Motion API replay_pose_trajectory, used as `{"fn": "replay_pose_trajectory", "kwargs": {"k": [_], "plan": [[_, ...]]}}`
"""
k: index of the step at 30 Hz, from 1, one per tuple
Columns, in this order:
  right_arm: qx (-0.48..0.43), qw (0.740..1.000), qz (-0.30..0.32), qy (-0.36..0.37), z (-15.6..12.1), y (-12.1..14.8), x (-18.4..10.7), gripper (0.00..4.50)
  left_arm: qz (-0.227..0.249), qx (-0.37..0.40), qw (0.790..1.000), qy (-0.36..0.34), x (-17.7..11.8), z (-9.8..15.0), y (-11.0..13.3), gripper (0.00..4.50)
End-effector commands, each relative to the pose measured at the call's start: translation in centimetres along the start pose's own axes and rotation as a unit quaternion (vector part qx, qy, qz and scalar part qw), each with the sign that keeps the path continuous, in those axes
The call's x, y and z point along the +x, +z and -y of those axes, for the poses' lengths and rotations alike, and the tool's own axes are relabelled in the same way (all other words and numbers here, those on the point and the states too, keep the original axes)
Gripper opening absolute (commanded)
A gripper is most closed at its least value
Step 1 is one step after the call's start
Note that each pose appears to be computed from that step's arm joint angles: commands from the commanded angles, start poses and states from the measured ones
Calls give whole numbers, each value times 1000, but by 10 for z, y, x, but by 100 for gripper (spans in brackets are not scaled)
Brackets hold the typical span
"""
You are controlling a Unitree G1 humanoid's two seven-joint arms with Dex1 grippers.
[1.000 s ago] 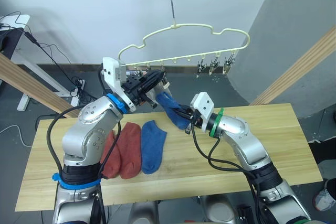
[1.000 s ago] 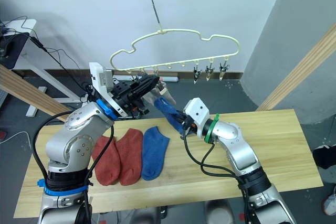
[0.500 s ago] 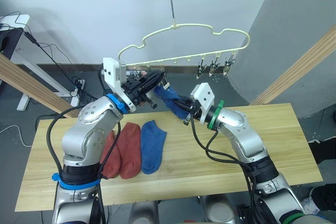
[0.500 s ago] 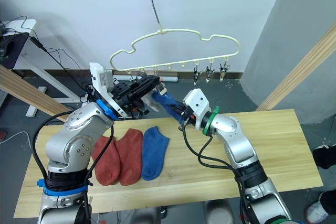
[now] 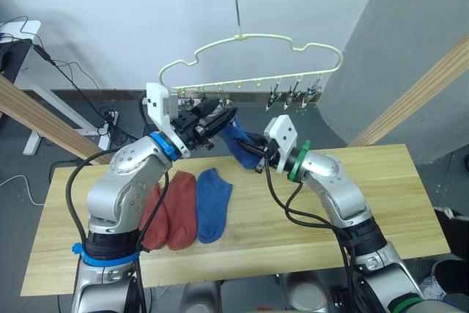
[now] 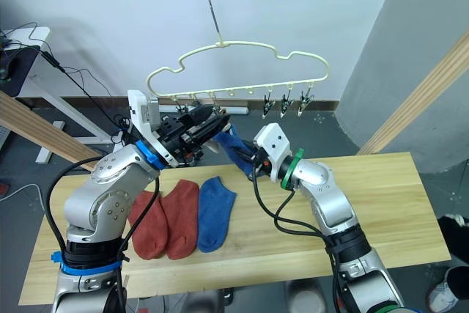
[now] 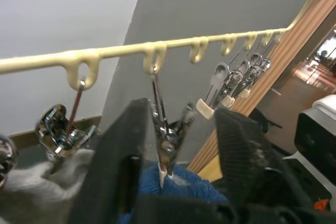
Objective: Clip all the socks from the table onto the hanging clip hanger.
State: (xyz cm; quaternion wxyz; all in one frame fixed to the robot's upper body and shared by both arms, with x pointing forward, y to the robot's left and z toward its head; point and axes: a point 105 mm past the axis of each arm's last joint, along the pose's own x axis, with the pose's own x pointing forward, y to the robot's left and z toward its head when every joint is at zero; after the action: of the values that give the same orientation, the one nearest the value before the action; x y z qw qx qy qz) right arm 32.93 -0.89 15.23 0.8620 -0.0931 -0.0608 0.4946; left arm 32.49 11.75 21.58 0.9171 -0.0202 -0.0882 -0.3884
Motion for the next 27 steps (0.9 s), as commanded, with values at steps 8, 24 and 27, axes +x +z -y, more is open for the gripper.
{"fn": "replay_pose_trajectory", "kwargs": {"k": [8, 24, 27], "plan": [[-69, 995, -72, -2, 3, -3, -40, 206, -50, 66, 996, -23, -36, 5, -6, 273], [-81, 984, -45, -151, 37, 60, -73, 206, -66, 98, 982, -149, -51, 44, -1, 273], [-81, 982, -24, -167, 39, 71, -70, 206, -54, 93, 981, -163, -45, 48, 5, 273]]}}
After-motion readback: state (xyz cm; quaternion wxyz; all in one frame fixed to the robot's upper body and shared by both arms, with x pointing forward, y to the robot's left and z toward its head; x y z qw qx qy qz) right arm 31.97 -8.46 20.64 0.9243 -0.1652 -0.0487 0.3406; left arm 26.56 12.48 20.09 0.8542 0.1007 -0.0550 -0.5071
